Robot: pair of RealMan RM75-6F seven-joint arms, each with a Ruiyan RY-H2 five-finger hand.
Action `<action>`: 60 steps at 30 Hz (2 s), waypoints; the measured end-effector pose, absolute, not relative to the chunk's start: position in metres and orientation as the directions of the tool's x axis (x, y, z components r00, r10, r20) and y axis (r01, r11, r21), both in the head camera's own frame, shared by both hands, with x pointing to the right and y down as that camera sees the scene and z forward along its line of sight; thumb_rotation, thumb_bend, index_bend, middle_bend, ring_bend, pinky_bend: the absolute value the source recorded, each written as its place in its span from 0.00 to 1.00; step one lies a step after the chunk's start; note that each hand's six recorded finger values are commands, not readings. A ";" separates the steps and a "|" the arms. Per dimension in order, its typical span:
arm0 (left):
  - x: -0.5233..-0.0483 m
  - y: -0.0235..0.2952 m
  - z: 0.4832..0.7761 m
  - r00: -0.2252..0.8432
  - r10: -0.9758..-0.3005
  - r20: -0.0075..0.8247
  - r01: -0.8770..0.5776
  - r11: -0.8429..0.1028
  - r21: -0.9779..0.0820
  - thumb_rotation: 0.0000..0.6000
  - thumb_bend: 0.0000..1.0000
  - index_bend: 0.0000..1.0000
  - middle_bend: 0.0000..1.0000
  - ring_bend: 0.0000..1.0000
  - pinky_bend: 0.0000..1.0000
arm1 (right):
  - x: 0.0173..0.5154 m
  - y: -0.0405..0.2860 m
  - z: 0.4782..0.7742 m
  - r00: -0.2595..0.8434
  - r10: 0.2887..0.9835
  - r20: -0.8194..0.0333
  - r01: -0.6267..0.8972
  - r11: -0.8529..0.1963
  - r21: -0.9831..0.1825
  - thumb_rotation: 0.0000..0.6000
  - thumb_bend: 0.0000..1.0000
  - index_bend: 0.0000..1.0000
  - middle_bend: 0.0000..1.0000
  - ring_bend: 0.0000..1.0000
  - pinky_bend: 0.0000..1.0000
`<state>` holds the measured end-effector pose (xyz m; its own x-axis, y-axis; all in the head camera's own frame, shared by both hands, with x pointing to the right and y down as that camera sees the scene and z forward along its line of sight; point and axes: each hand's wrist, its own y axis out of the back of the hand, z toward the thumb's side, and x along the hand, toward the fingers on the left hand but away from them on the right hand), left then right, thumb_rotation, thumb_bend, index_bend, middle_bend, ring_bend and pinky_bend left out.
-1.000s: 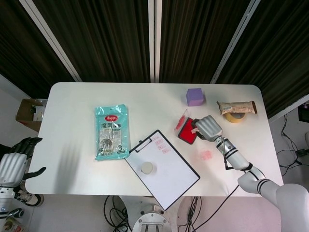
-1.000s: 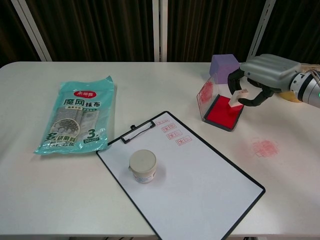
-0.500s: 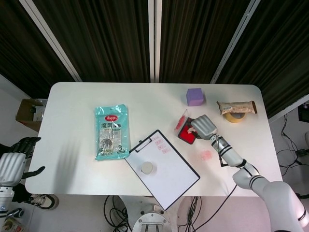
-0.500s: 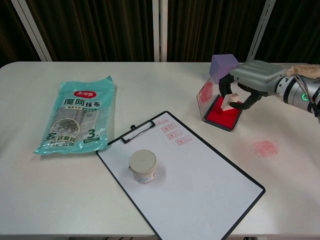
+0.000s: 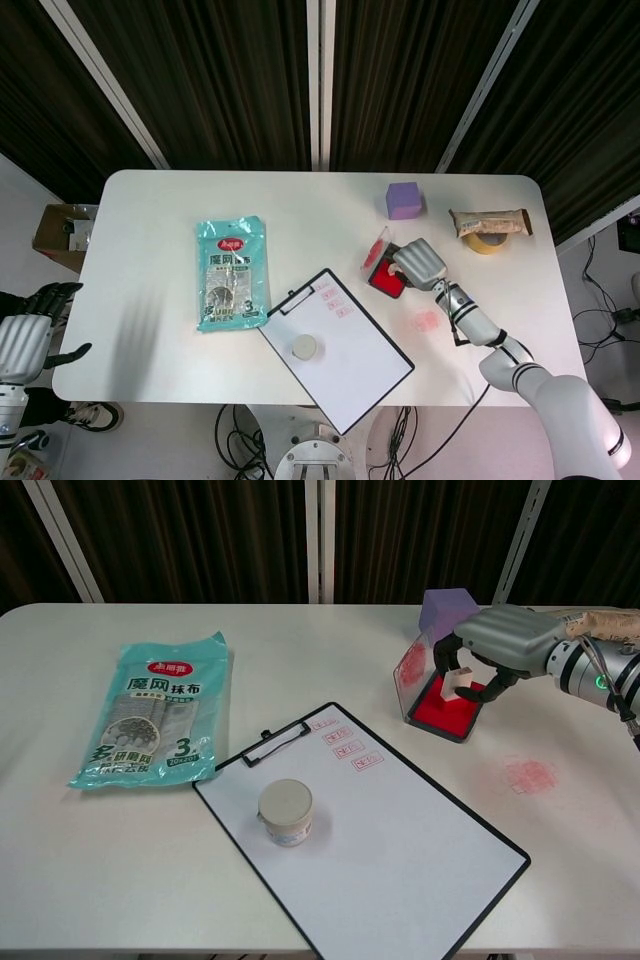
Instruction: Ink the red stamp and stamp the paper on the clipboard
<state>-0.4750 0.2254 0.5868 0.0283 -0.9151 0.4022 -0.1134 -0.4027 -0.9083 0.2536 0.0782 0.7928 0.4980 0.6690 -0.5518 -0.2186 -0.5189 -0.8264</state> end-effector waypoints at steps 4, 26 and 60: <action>-0.474 0.225 0.586 0.030 -0.916 0.400 -0.114 -0.401 -0.909 1.00 0.00 0.17 0.16 0.13 0.24 | 0.254 0.079 0.795 0.495 0.666 -0.558 -0.229 -0.520 -0.823 1.00 0.44 1.00 0.88 0.87 1.00; -0.471 0.226 0.583 0.035 -0.920 0.389 -0.120 -0.391 -0.913 1.00 0.00 0.17 0.16 0.13 0.24 | 0.245 0.060 0.743 0.560 0.725 -0.401 -0.050 -0.453 -0.890 1.00 0.44 1.00 0.89 0.87 1.00; -0.476 0.234 0.581 0.038 -0.923 0.383 -0.135 -0.384 -0.913 1.00 0.00 0.17 0.16 0.13 0.24 | 0.171 0.163 0.725 0.599 0.586 -0.546 -0.138 -0.596 -0.791 1.00 0.49 1.00 0.90 0.87 1.00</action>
